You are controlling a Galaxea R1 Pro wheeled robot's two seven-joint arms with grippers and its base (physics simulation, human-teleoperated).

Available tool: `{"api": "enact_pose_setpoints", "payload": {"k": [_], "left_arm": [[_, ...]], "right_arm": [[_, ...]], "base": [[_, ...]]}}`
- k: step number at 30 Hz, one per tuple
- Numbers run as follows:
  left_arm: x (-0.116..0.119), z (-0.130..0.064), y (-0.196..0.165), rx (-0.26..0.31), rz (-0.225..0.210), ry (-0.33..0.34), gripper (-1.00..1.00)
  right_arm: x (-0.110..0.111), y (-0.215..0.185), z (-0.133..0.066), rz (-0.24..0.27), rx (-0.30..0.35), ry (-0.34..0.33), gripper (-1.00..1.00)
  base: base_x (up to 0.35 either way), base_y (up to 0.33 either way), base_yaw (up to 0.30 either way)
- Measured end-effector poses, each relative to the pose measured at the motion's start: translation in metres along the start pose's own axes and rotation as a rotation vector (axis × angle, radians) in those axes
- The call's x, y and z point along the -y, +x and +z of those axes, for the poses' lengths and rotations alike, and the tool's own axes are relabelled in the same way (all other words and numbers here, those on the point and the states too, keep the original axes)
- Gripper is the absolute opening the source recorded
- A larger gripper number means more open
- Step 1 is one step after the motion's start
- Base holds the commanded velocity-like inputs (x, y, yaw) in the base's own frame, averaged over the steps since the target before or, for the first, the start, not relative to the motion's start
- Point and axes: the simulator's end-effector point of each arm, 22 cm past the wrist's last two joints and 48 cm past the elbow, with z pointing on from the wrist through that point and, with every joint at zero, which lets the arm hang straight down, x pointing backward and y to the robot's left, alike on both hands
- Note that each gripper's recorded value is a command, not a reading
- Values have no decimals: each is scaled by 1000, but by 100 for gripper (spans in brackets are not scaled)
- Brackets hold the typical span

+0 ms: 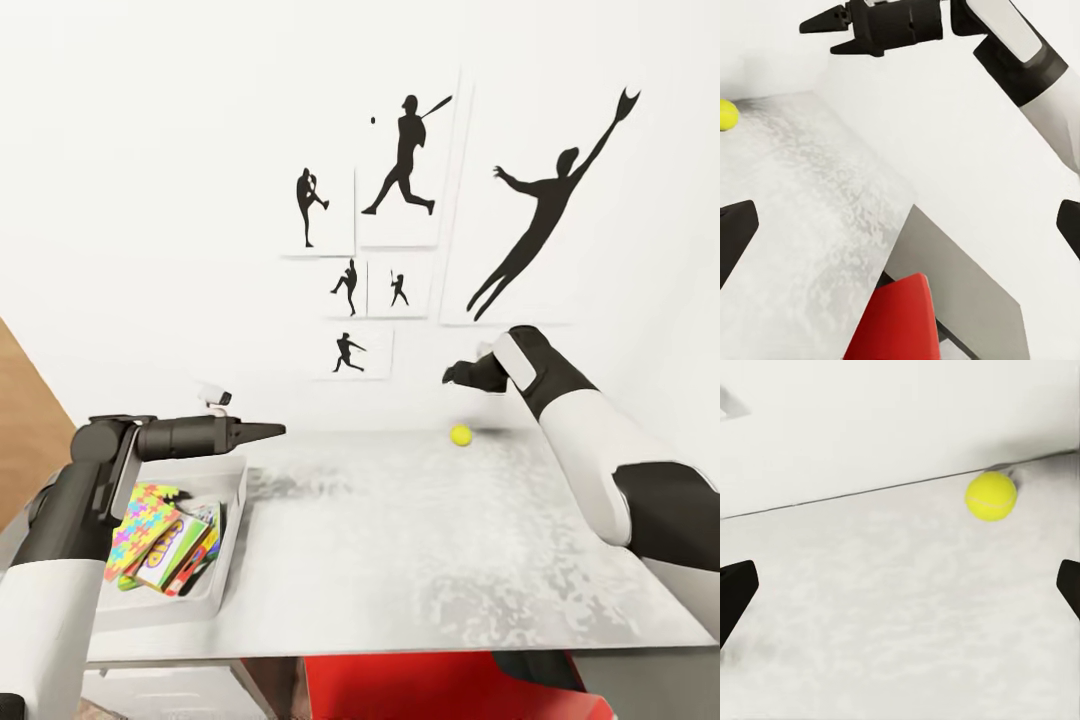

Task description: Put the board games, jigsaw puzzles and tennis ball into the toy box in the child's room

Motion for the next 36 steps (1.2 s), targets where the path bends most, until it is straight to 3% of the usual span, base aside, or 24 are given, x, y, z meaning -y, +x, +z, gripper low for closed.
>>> {"api": "enact_pose_setpoints", "payload": {"k": [7,11,17,21,24,30,36], "left_arm": [[3,6,2,-12,18,10,100],[13,25,11,-46,25,47,100],[17,38,14,-67,30,69,100],[28,48,-9,-57,79,93,100],[44,66,-23,-48,108,136,100],[62,99,-29,-86,145,183,100],[62,108,-31,-104,158,183,100]], "right_arm": [[-2,-4,0,-6,-13,-2,100],[0,-2,4,-7,-20,2,100],[2,1,11,-6,-23,7,100],[5,1,15,-5,-20,15,100],[12,-1,19,1,-2,24,100],[17,-7,27,12,41,32,100],[22,-6,35,17,49,39,100]], "base": [[0,0,0],[0,0,0],[0,0,0],[0,0,0],[0,0,0],[0,0,0],[0,0,0]]}}
